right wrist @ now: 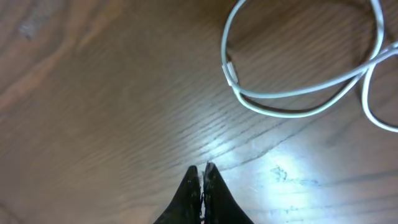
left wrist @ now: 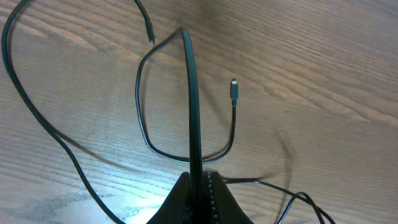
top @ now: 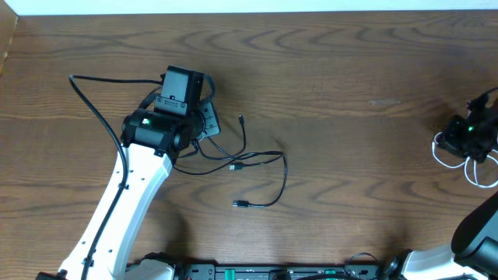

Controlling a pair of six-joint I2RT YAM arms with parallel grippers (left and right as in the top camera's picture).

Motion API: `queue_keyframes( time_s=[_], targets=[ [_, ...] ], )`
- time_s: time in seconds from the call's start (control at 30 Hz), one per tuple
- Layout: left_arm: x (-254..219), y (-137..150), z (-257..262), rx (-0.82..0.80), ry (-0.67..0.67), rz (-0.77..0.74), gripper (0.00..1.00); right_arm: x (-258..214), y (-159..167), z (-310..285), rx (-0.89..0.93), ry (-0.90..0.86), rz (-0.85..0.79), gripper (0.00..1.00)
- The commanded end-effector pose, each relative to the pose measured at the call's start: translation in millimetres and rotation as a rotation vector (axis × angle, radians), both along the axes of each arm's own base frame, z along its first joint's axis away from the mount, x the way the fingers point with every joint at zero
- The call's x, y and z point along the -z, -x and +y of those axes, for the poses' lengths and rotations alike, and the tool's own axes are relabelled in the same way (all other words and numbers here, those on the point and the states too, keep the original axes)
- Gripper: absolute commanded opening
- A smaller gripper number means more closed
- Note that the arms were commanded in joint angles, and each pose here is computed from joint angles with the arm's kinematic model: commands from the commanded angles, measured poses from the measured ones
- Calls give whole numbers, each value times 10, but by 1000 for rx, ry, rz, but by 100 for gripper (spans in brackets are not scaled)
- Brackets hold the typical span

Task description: Untangle cables

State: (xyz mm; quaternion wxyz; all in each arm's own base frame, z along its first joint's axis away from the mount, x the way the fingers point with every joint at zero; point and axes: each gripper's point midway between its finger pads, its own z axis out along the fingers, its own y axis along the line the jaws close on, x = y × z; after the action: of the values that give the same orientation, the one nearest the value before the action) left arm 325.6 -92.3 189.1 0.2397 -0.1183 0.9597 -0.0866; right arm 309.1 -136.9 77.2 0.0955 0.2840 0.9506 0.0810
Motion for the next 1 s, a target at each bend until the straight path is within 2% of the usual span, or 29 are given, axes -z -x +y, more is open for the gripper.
queue_keyframes(
  time_s=[0.0, 0.53, 0.8, 0.97],
  targets=[
    [-47, -7, 0, 8, -3, -13, 8, 188, 115, -52, 73, 35, 50, 1],
    [-44, -2, 2, 8, -4, -10, 8, 489, 408, -456, 343, 220, 130, 1],
    [-44, -2, 2, 8, -4, -10, 8, 514, 516, -644, 458, 227, 140, 1],
    [-44, -2, 2, 8, -4, -10, 8, 734, 603, -676, 472, 202, 202, 1]
  ],
)
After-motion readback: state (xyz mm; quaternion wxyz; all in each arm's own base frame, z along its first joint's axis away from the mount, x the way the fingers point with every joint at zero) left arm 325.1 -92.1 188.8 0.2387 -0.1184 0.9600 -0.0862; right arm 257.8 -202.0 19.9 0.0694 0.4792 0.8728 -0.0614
